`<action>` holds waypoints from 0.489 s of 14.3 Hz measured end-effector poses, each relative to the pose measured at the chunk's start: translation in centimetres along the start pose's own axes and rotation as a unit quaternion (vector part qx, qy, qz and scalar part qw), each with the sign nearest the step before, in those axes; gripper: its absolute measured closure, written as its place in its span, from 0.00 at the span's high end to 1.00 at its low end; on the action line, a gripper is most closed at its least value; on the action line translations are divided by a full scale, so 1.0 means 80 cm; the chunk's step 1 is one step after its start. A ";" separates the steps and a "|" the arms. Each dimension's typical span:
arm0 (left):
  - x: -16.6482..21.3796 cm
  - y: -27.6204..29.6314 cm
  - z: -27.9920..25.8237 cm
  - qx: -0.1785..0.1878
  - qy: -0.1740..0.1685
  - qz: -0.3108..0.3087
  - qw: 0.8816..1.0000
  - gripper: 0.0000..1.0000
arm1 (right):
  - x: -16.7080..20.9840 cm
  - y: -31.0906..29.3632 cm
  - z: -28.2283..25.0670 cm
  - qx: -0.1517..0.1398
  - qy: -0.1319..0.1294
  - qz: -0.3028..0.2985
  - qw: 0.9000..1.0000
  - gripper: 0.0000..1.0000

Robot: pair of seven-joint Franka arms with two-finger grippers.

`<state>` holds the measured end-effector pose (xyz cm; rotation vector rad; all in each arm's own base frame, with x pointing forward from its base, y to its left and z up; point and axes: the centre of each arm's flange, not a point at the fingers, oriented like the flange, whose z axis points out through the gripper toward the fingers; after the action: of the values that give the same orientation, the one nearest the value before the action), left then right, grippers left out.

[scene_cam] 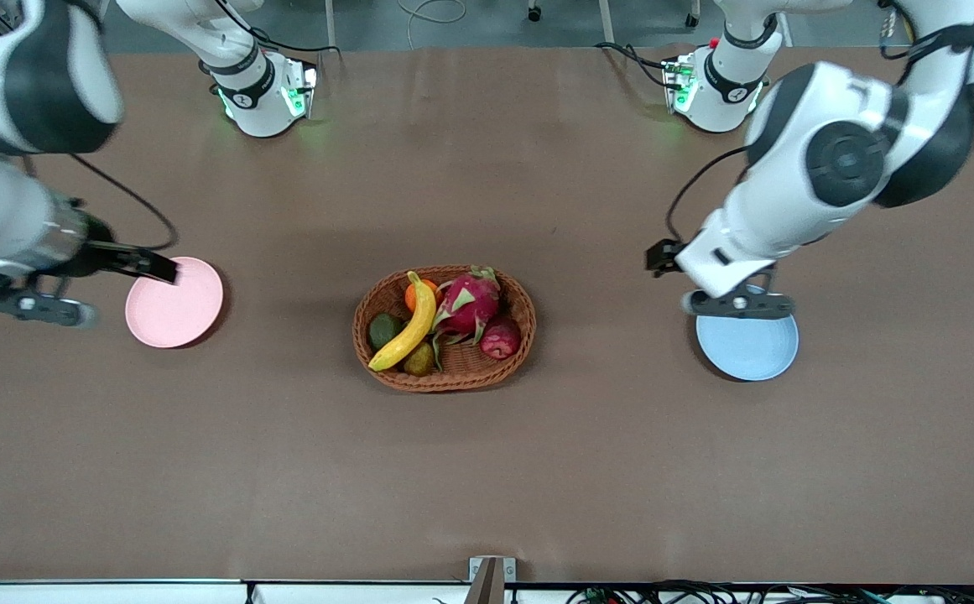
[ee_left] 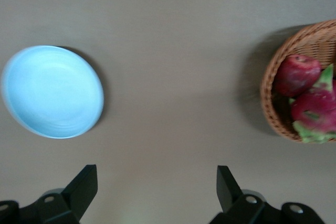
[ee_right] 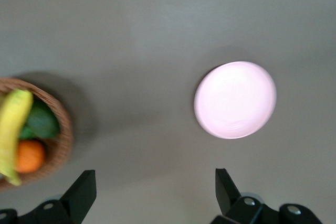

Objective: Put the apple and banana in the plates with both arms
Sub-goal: 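Grasp the banana with the right gripper while the left gripper grasps the apple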

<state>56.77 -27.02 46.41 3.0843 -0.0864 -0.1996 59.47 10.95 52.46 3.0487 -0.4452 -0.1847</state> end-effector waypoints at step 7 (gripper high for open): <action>0.017 0.164 0.114 -0.038 0.001 -0.078 0.996 1.00 | -0.048 -0.242 0.133 0.043 0.029 0.177 0.983 1.00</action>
<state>56.21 -40.61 37.93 3.0161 0.1596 -0.2005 59.89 30.17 40.94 2.9788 -1.0005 -0.0609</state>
